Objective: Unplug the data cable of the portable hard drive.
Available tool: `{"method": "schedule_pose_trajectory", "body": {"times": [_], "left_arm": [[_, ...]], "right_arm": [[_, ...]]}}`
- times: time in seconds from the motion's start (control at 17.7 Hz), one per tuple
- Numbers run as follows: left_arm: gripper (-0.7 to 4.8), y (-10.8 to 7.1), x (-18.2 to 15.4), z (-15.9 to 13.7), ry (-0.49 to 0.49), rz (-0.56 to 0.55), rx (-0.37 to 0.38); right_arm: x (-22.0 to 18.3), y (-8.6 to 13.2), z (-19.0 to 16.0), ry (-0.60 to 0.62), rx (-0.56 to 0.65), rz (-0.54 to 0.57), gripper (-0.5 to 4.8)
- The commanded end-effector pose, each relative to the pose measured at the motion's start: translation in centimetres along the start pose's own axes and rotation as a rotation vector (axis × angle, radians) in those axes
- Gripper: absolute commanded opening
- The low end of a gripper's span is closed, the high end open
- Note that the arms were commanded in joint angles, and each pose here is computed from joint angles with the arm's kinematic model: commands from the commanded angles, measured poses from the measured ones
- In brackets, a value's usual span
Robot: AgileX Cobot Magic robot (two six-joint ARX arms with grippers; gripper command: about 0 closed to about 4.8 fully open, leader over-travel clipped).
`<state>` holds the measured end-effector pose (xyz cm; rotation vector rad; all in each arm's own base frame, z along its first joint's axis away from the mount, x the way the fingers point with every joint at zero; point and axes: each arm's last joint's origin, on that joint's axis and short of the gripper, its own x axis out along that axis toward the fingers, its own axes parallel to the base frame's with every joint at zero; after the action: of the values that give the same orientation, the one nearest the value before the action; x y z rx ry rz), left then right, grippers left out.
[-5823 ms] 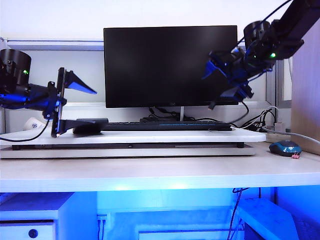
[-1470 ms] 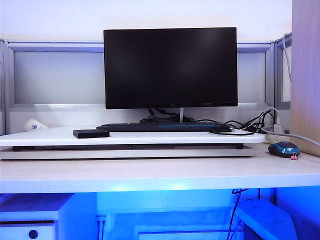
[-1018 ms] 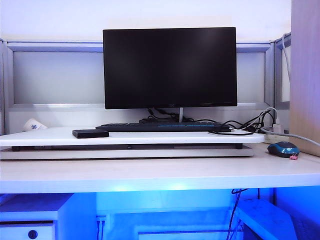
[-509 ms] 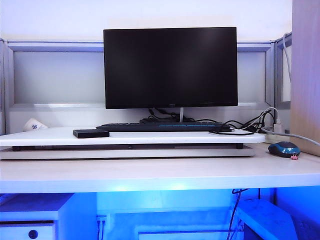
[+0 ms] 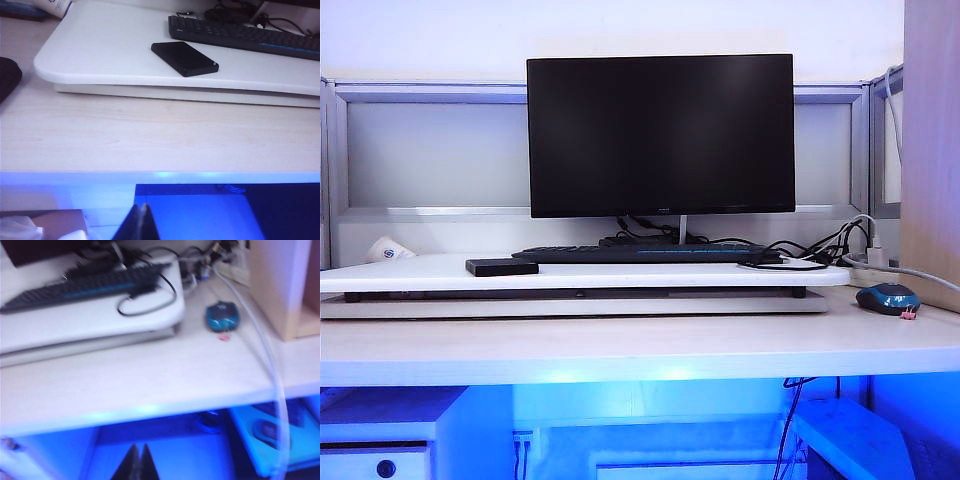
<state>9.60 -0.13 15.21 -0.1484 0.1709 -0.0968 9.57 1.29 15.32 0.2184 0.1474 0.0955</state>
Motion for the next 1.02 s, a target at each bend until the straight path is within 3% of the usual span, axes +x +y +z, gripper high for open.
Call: {"method": "schedule_pose_trajectory", "body": {"times": [0.06, 0.28, 0.4, 0.79, 0.85, 1.02], "left_arm": [[-0.05, 0.1, 0.1, -0.4, 0.019, 0.004, 0.096], [-0.06, 0.1, 0.1, -0.4, 0.02, 0.001, 0.13], [-0.06, 0.1, 0.1, -0.4, 0.02, 0.0, 0.168], [-0.06, 0.0, 0.1, -0.3, 0.016, -0.008, 0.166], [-0.05, 0.0, 0.1, -0.3, 0.015, -0.007, 0.117], [-0.05, 0.0, 0.1, -0.3, 0.014, -0.007, 0.115]], "right_arm": [[0.0, -0.5, -0.4, 0.02, -0.079, -0.125, -0.05], [0.0, -0.7, -0.3, 0.017, -0.144, -0.181, -0.05], [-0.1, -1.4, -0.2, 0.007, -0.142, -0.263, -0.05], [-0.2, -2.3, -0.1, 0.014, -0.07, -0.226, -0.05], [-0.1, -2.2, -0.1, 0.022, -0.065, -0.176, -0.05], [-0.1, -2.2, -0.1, 0.019, -0.065, -0.183, -0.04]]}}
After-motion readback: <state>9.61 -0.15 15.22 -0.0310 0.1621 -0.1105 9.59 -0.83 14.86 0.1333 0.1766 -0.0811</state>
